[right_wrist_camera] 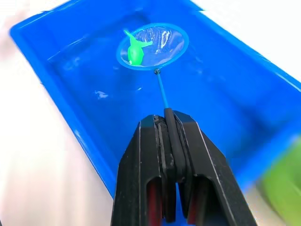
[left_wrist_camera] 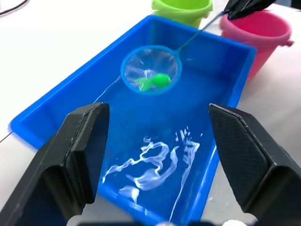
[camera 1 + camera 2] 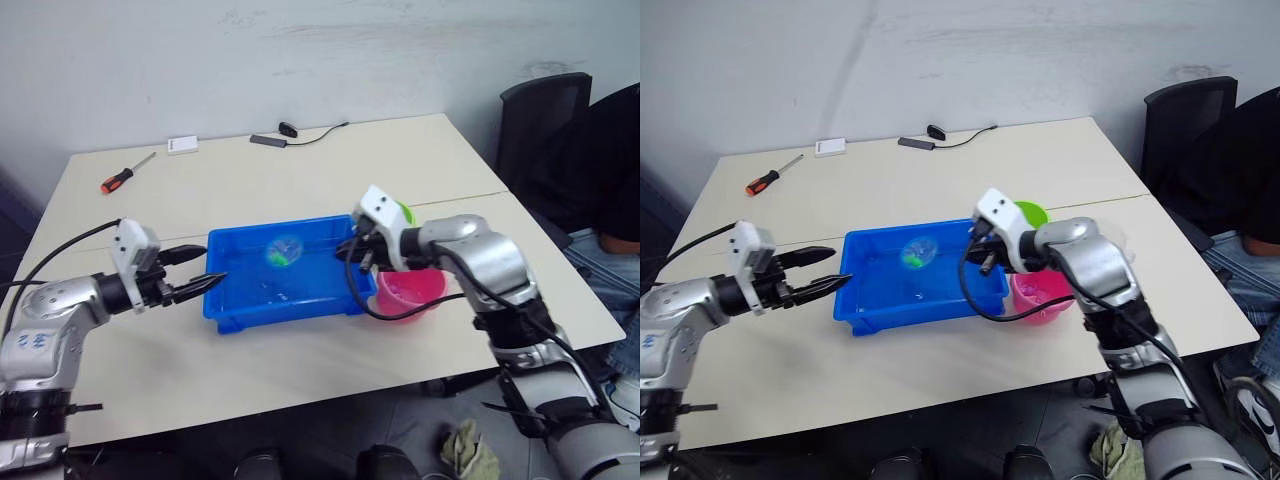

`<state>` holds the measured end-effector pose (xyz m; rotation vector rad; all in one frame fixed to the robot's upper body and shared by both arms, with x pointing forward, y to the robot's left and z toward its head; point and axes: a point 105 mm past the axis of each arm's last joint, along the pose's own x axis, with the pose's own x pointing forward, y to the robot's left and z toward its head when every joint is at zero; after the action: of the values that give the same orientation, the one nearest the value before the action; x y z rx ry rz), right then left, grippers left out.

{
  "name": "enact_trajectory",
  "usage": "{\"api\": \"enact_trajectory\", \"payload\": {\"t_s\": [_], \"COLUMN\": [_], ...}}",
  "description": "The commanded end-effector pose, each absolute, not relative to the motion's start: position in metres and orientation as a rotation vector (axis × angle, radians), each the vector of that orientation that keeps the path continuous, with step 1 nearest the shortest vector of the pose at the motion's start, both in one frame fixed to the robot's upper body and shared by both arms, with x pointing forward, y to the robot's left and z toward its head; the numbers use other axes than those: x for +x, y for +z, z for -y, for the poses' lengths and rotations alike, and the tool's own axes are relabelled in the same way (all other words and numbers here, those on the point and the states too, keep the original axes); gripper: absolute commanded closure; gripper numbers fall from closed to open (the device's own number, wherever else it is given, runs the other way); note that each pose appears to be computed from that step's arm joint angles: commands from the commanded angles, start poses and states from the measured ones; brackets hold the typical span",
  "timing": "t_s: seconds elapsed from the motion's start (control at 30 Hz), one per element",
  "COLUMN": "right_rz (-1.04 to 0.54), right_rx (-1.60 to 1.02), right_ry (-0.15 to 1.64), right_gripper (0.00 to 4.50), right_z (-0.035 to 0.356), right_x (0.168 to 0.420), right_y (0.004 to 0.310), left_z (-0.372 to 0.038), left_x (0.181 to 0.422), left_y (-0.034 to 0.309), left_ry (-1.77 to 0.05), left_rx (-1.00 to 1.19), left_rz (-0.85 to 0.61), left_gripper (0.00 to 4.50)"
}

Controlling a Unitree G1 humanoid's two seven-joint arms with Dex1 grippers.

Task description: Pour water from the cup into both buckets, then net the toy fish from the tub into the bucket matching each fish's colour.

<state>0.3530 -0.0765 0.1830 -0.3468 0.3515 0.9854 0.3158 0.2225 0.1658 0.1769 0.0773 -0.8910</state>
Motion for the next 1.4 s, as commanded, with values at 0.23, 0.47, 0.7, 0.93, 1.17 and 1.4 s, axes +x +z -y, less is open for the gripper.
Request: {"api": "enact_trajectory", "payload": {"t_s": [0.23, 0.47, 0.7, 0.93, 1.17, 1.4], "right_rz": [-0.19, -0.108, -0.024, 0.111, 0.209, 0.305], "right_rx": [-0.392, -0.609, -1.025, -1.368, -1.714, -1.892], "right_ry": [0.624, 0.425, 0.397, 0.374, 0.344, 0.326], "right_gripper": [4.5, 4.5, 4.5, 4.5, 4.5, 4.5], "right_z": [0.167, 0.201, 0.19, 0.175, 0.178, 0.177], "right_x": [0.351, 0.358, 0.361, 0.36, 0.357, 0.356], "right_y": [0.237, 0.248, 0.229, 0.216, 0.205, 0.191], "left_z": [-0.193, -0.183, -0.176, -0.177, -0.178, -0.177], "left_x": [0.342, 0.352, 0.357, 0.354, 0.353, 0.351], "left_y": [0.176, 0.173, 0.172, 0.17, 0.169, 0.167], "left_ry": [-1.019, -1.068, -1.095, -1.099, -1.096, -1.095], "left_rx": [0.185, 0.201, 0.208, 0.211, 0.212, 0.207], "left_rz": [0.019, 0.023, 0.034, 0.03, 0.026, 0.026], "left_gripper": [0.83, 0.83, 0.83, 0.83, 0.83, 0.83]}}
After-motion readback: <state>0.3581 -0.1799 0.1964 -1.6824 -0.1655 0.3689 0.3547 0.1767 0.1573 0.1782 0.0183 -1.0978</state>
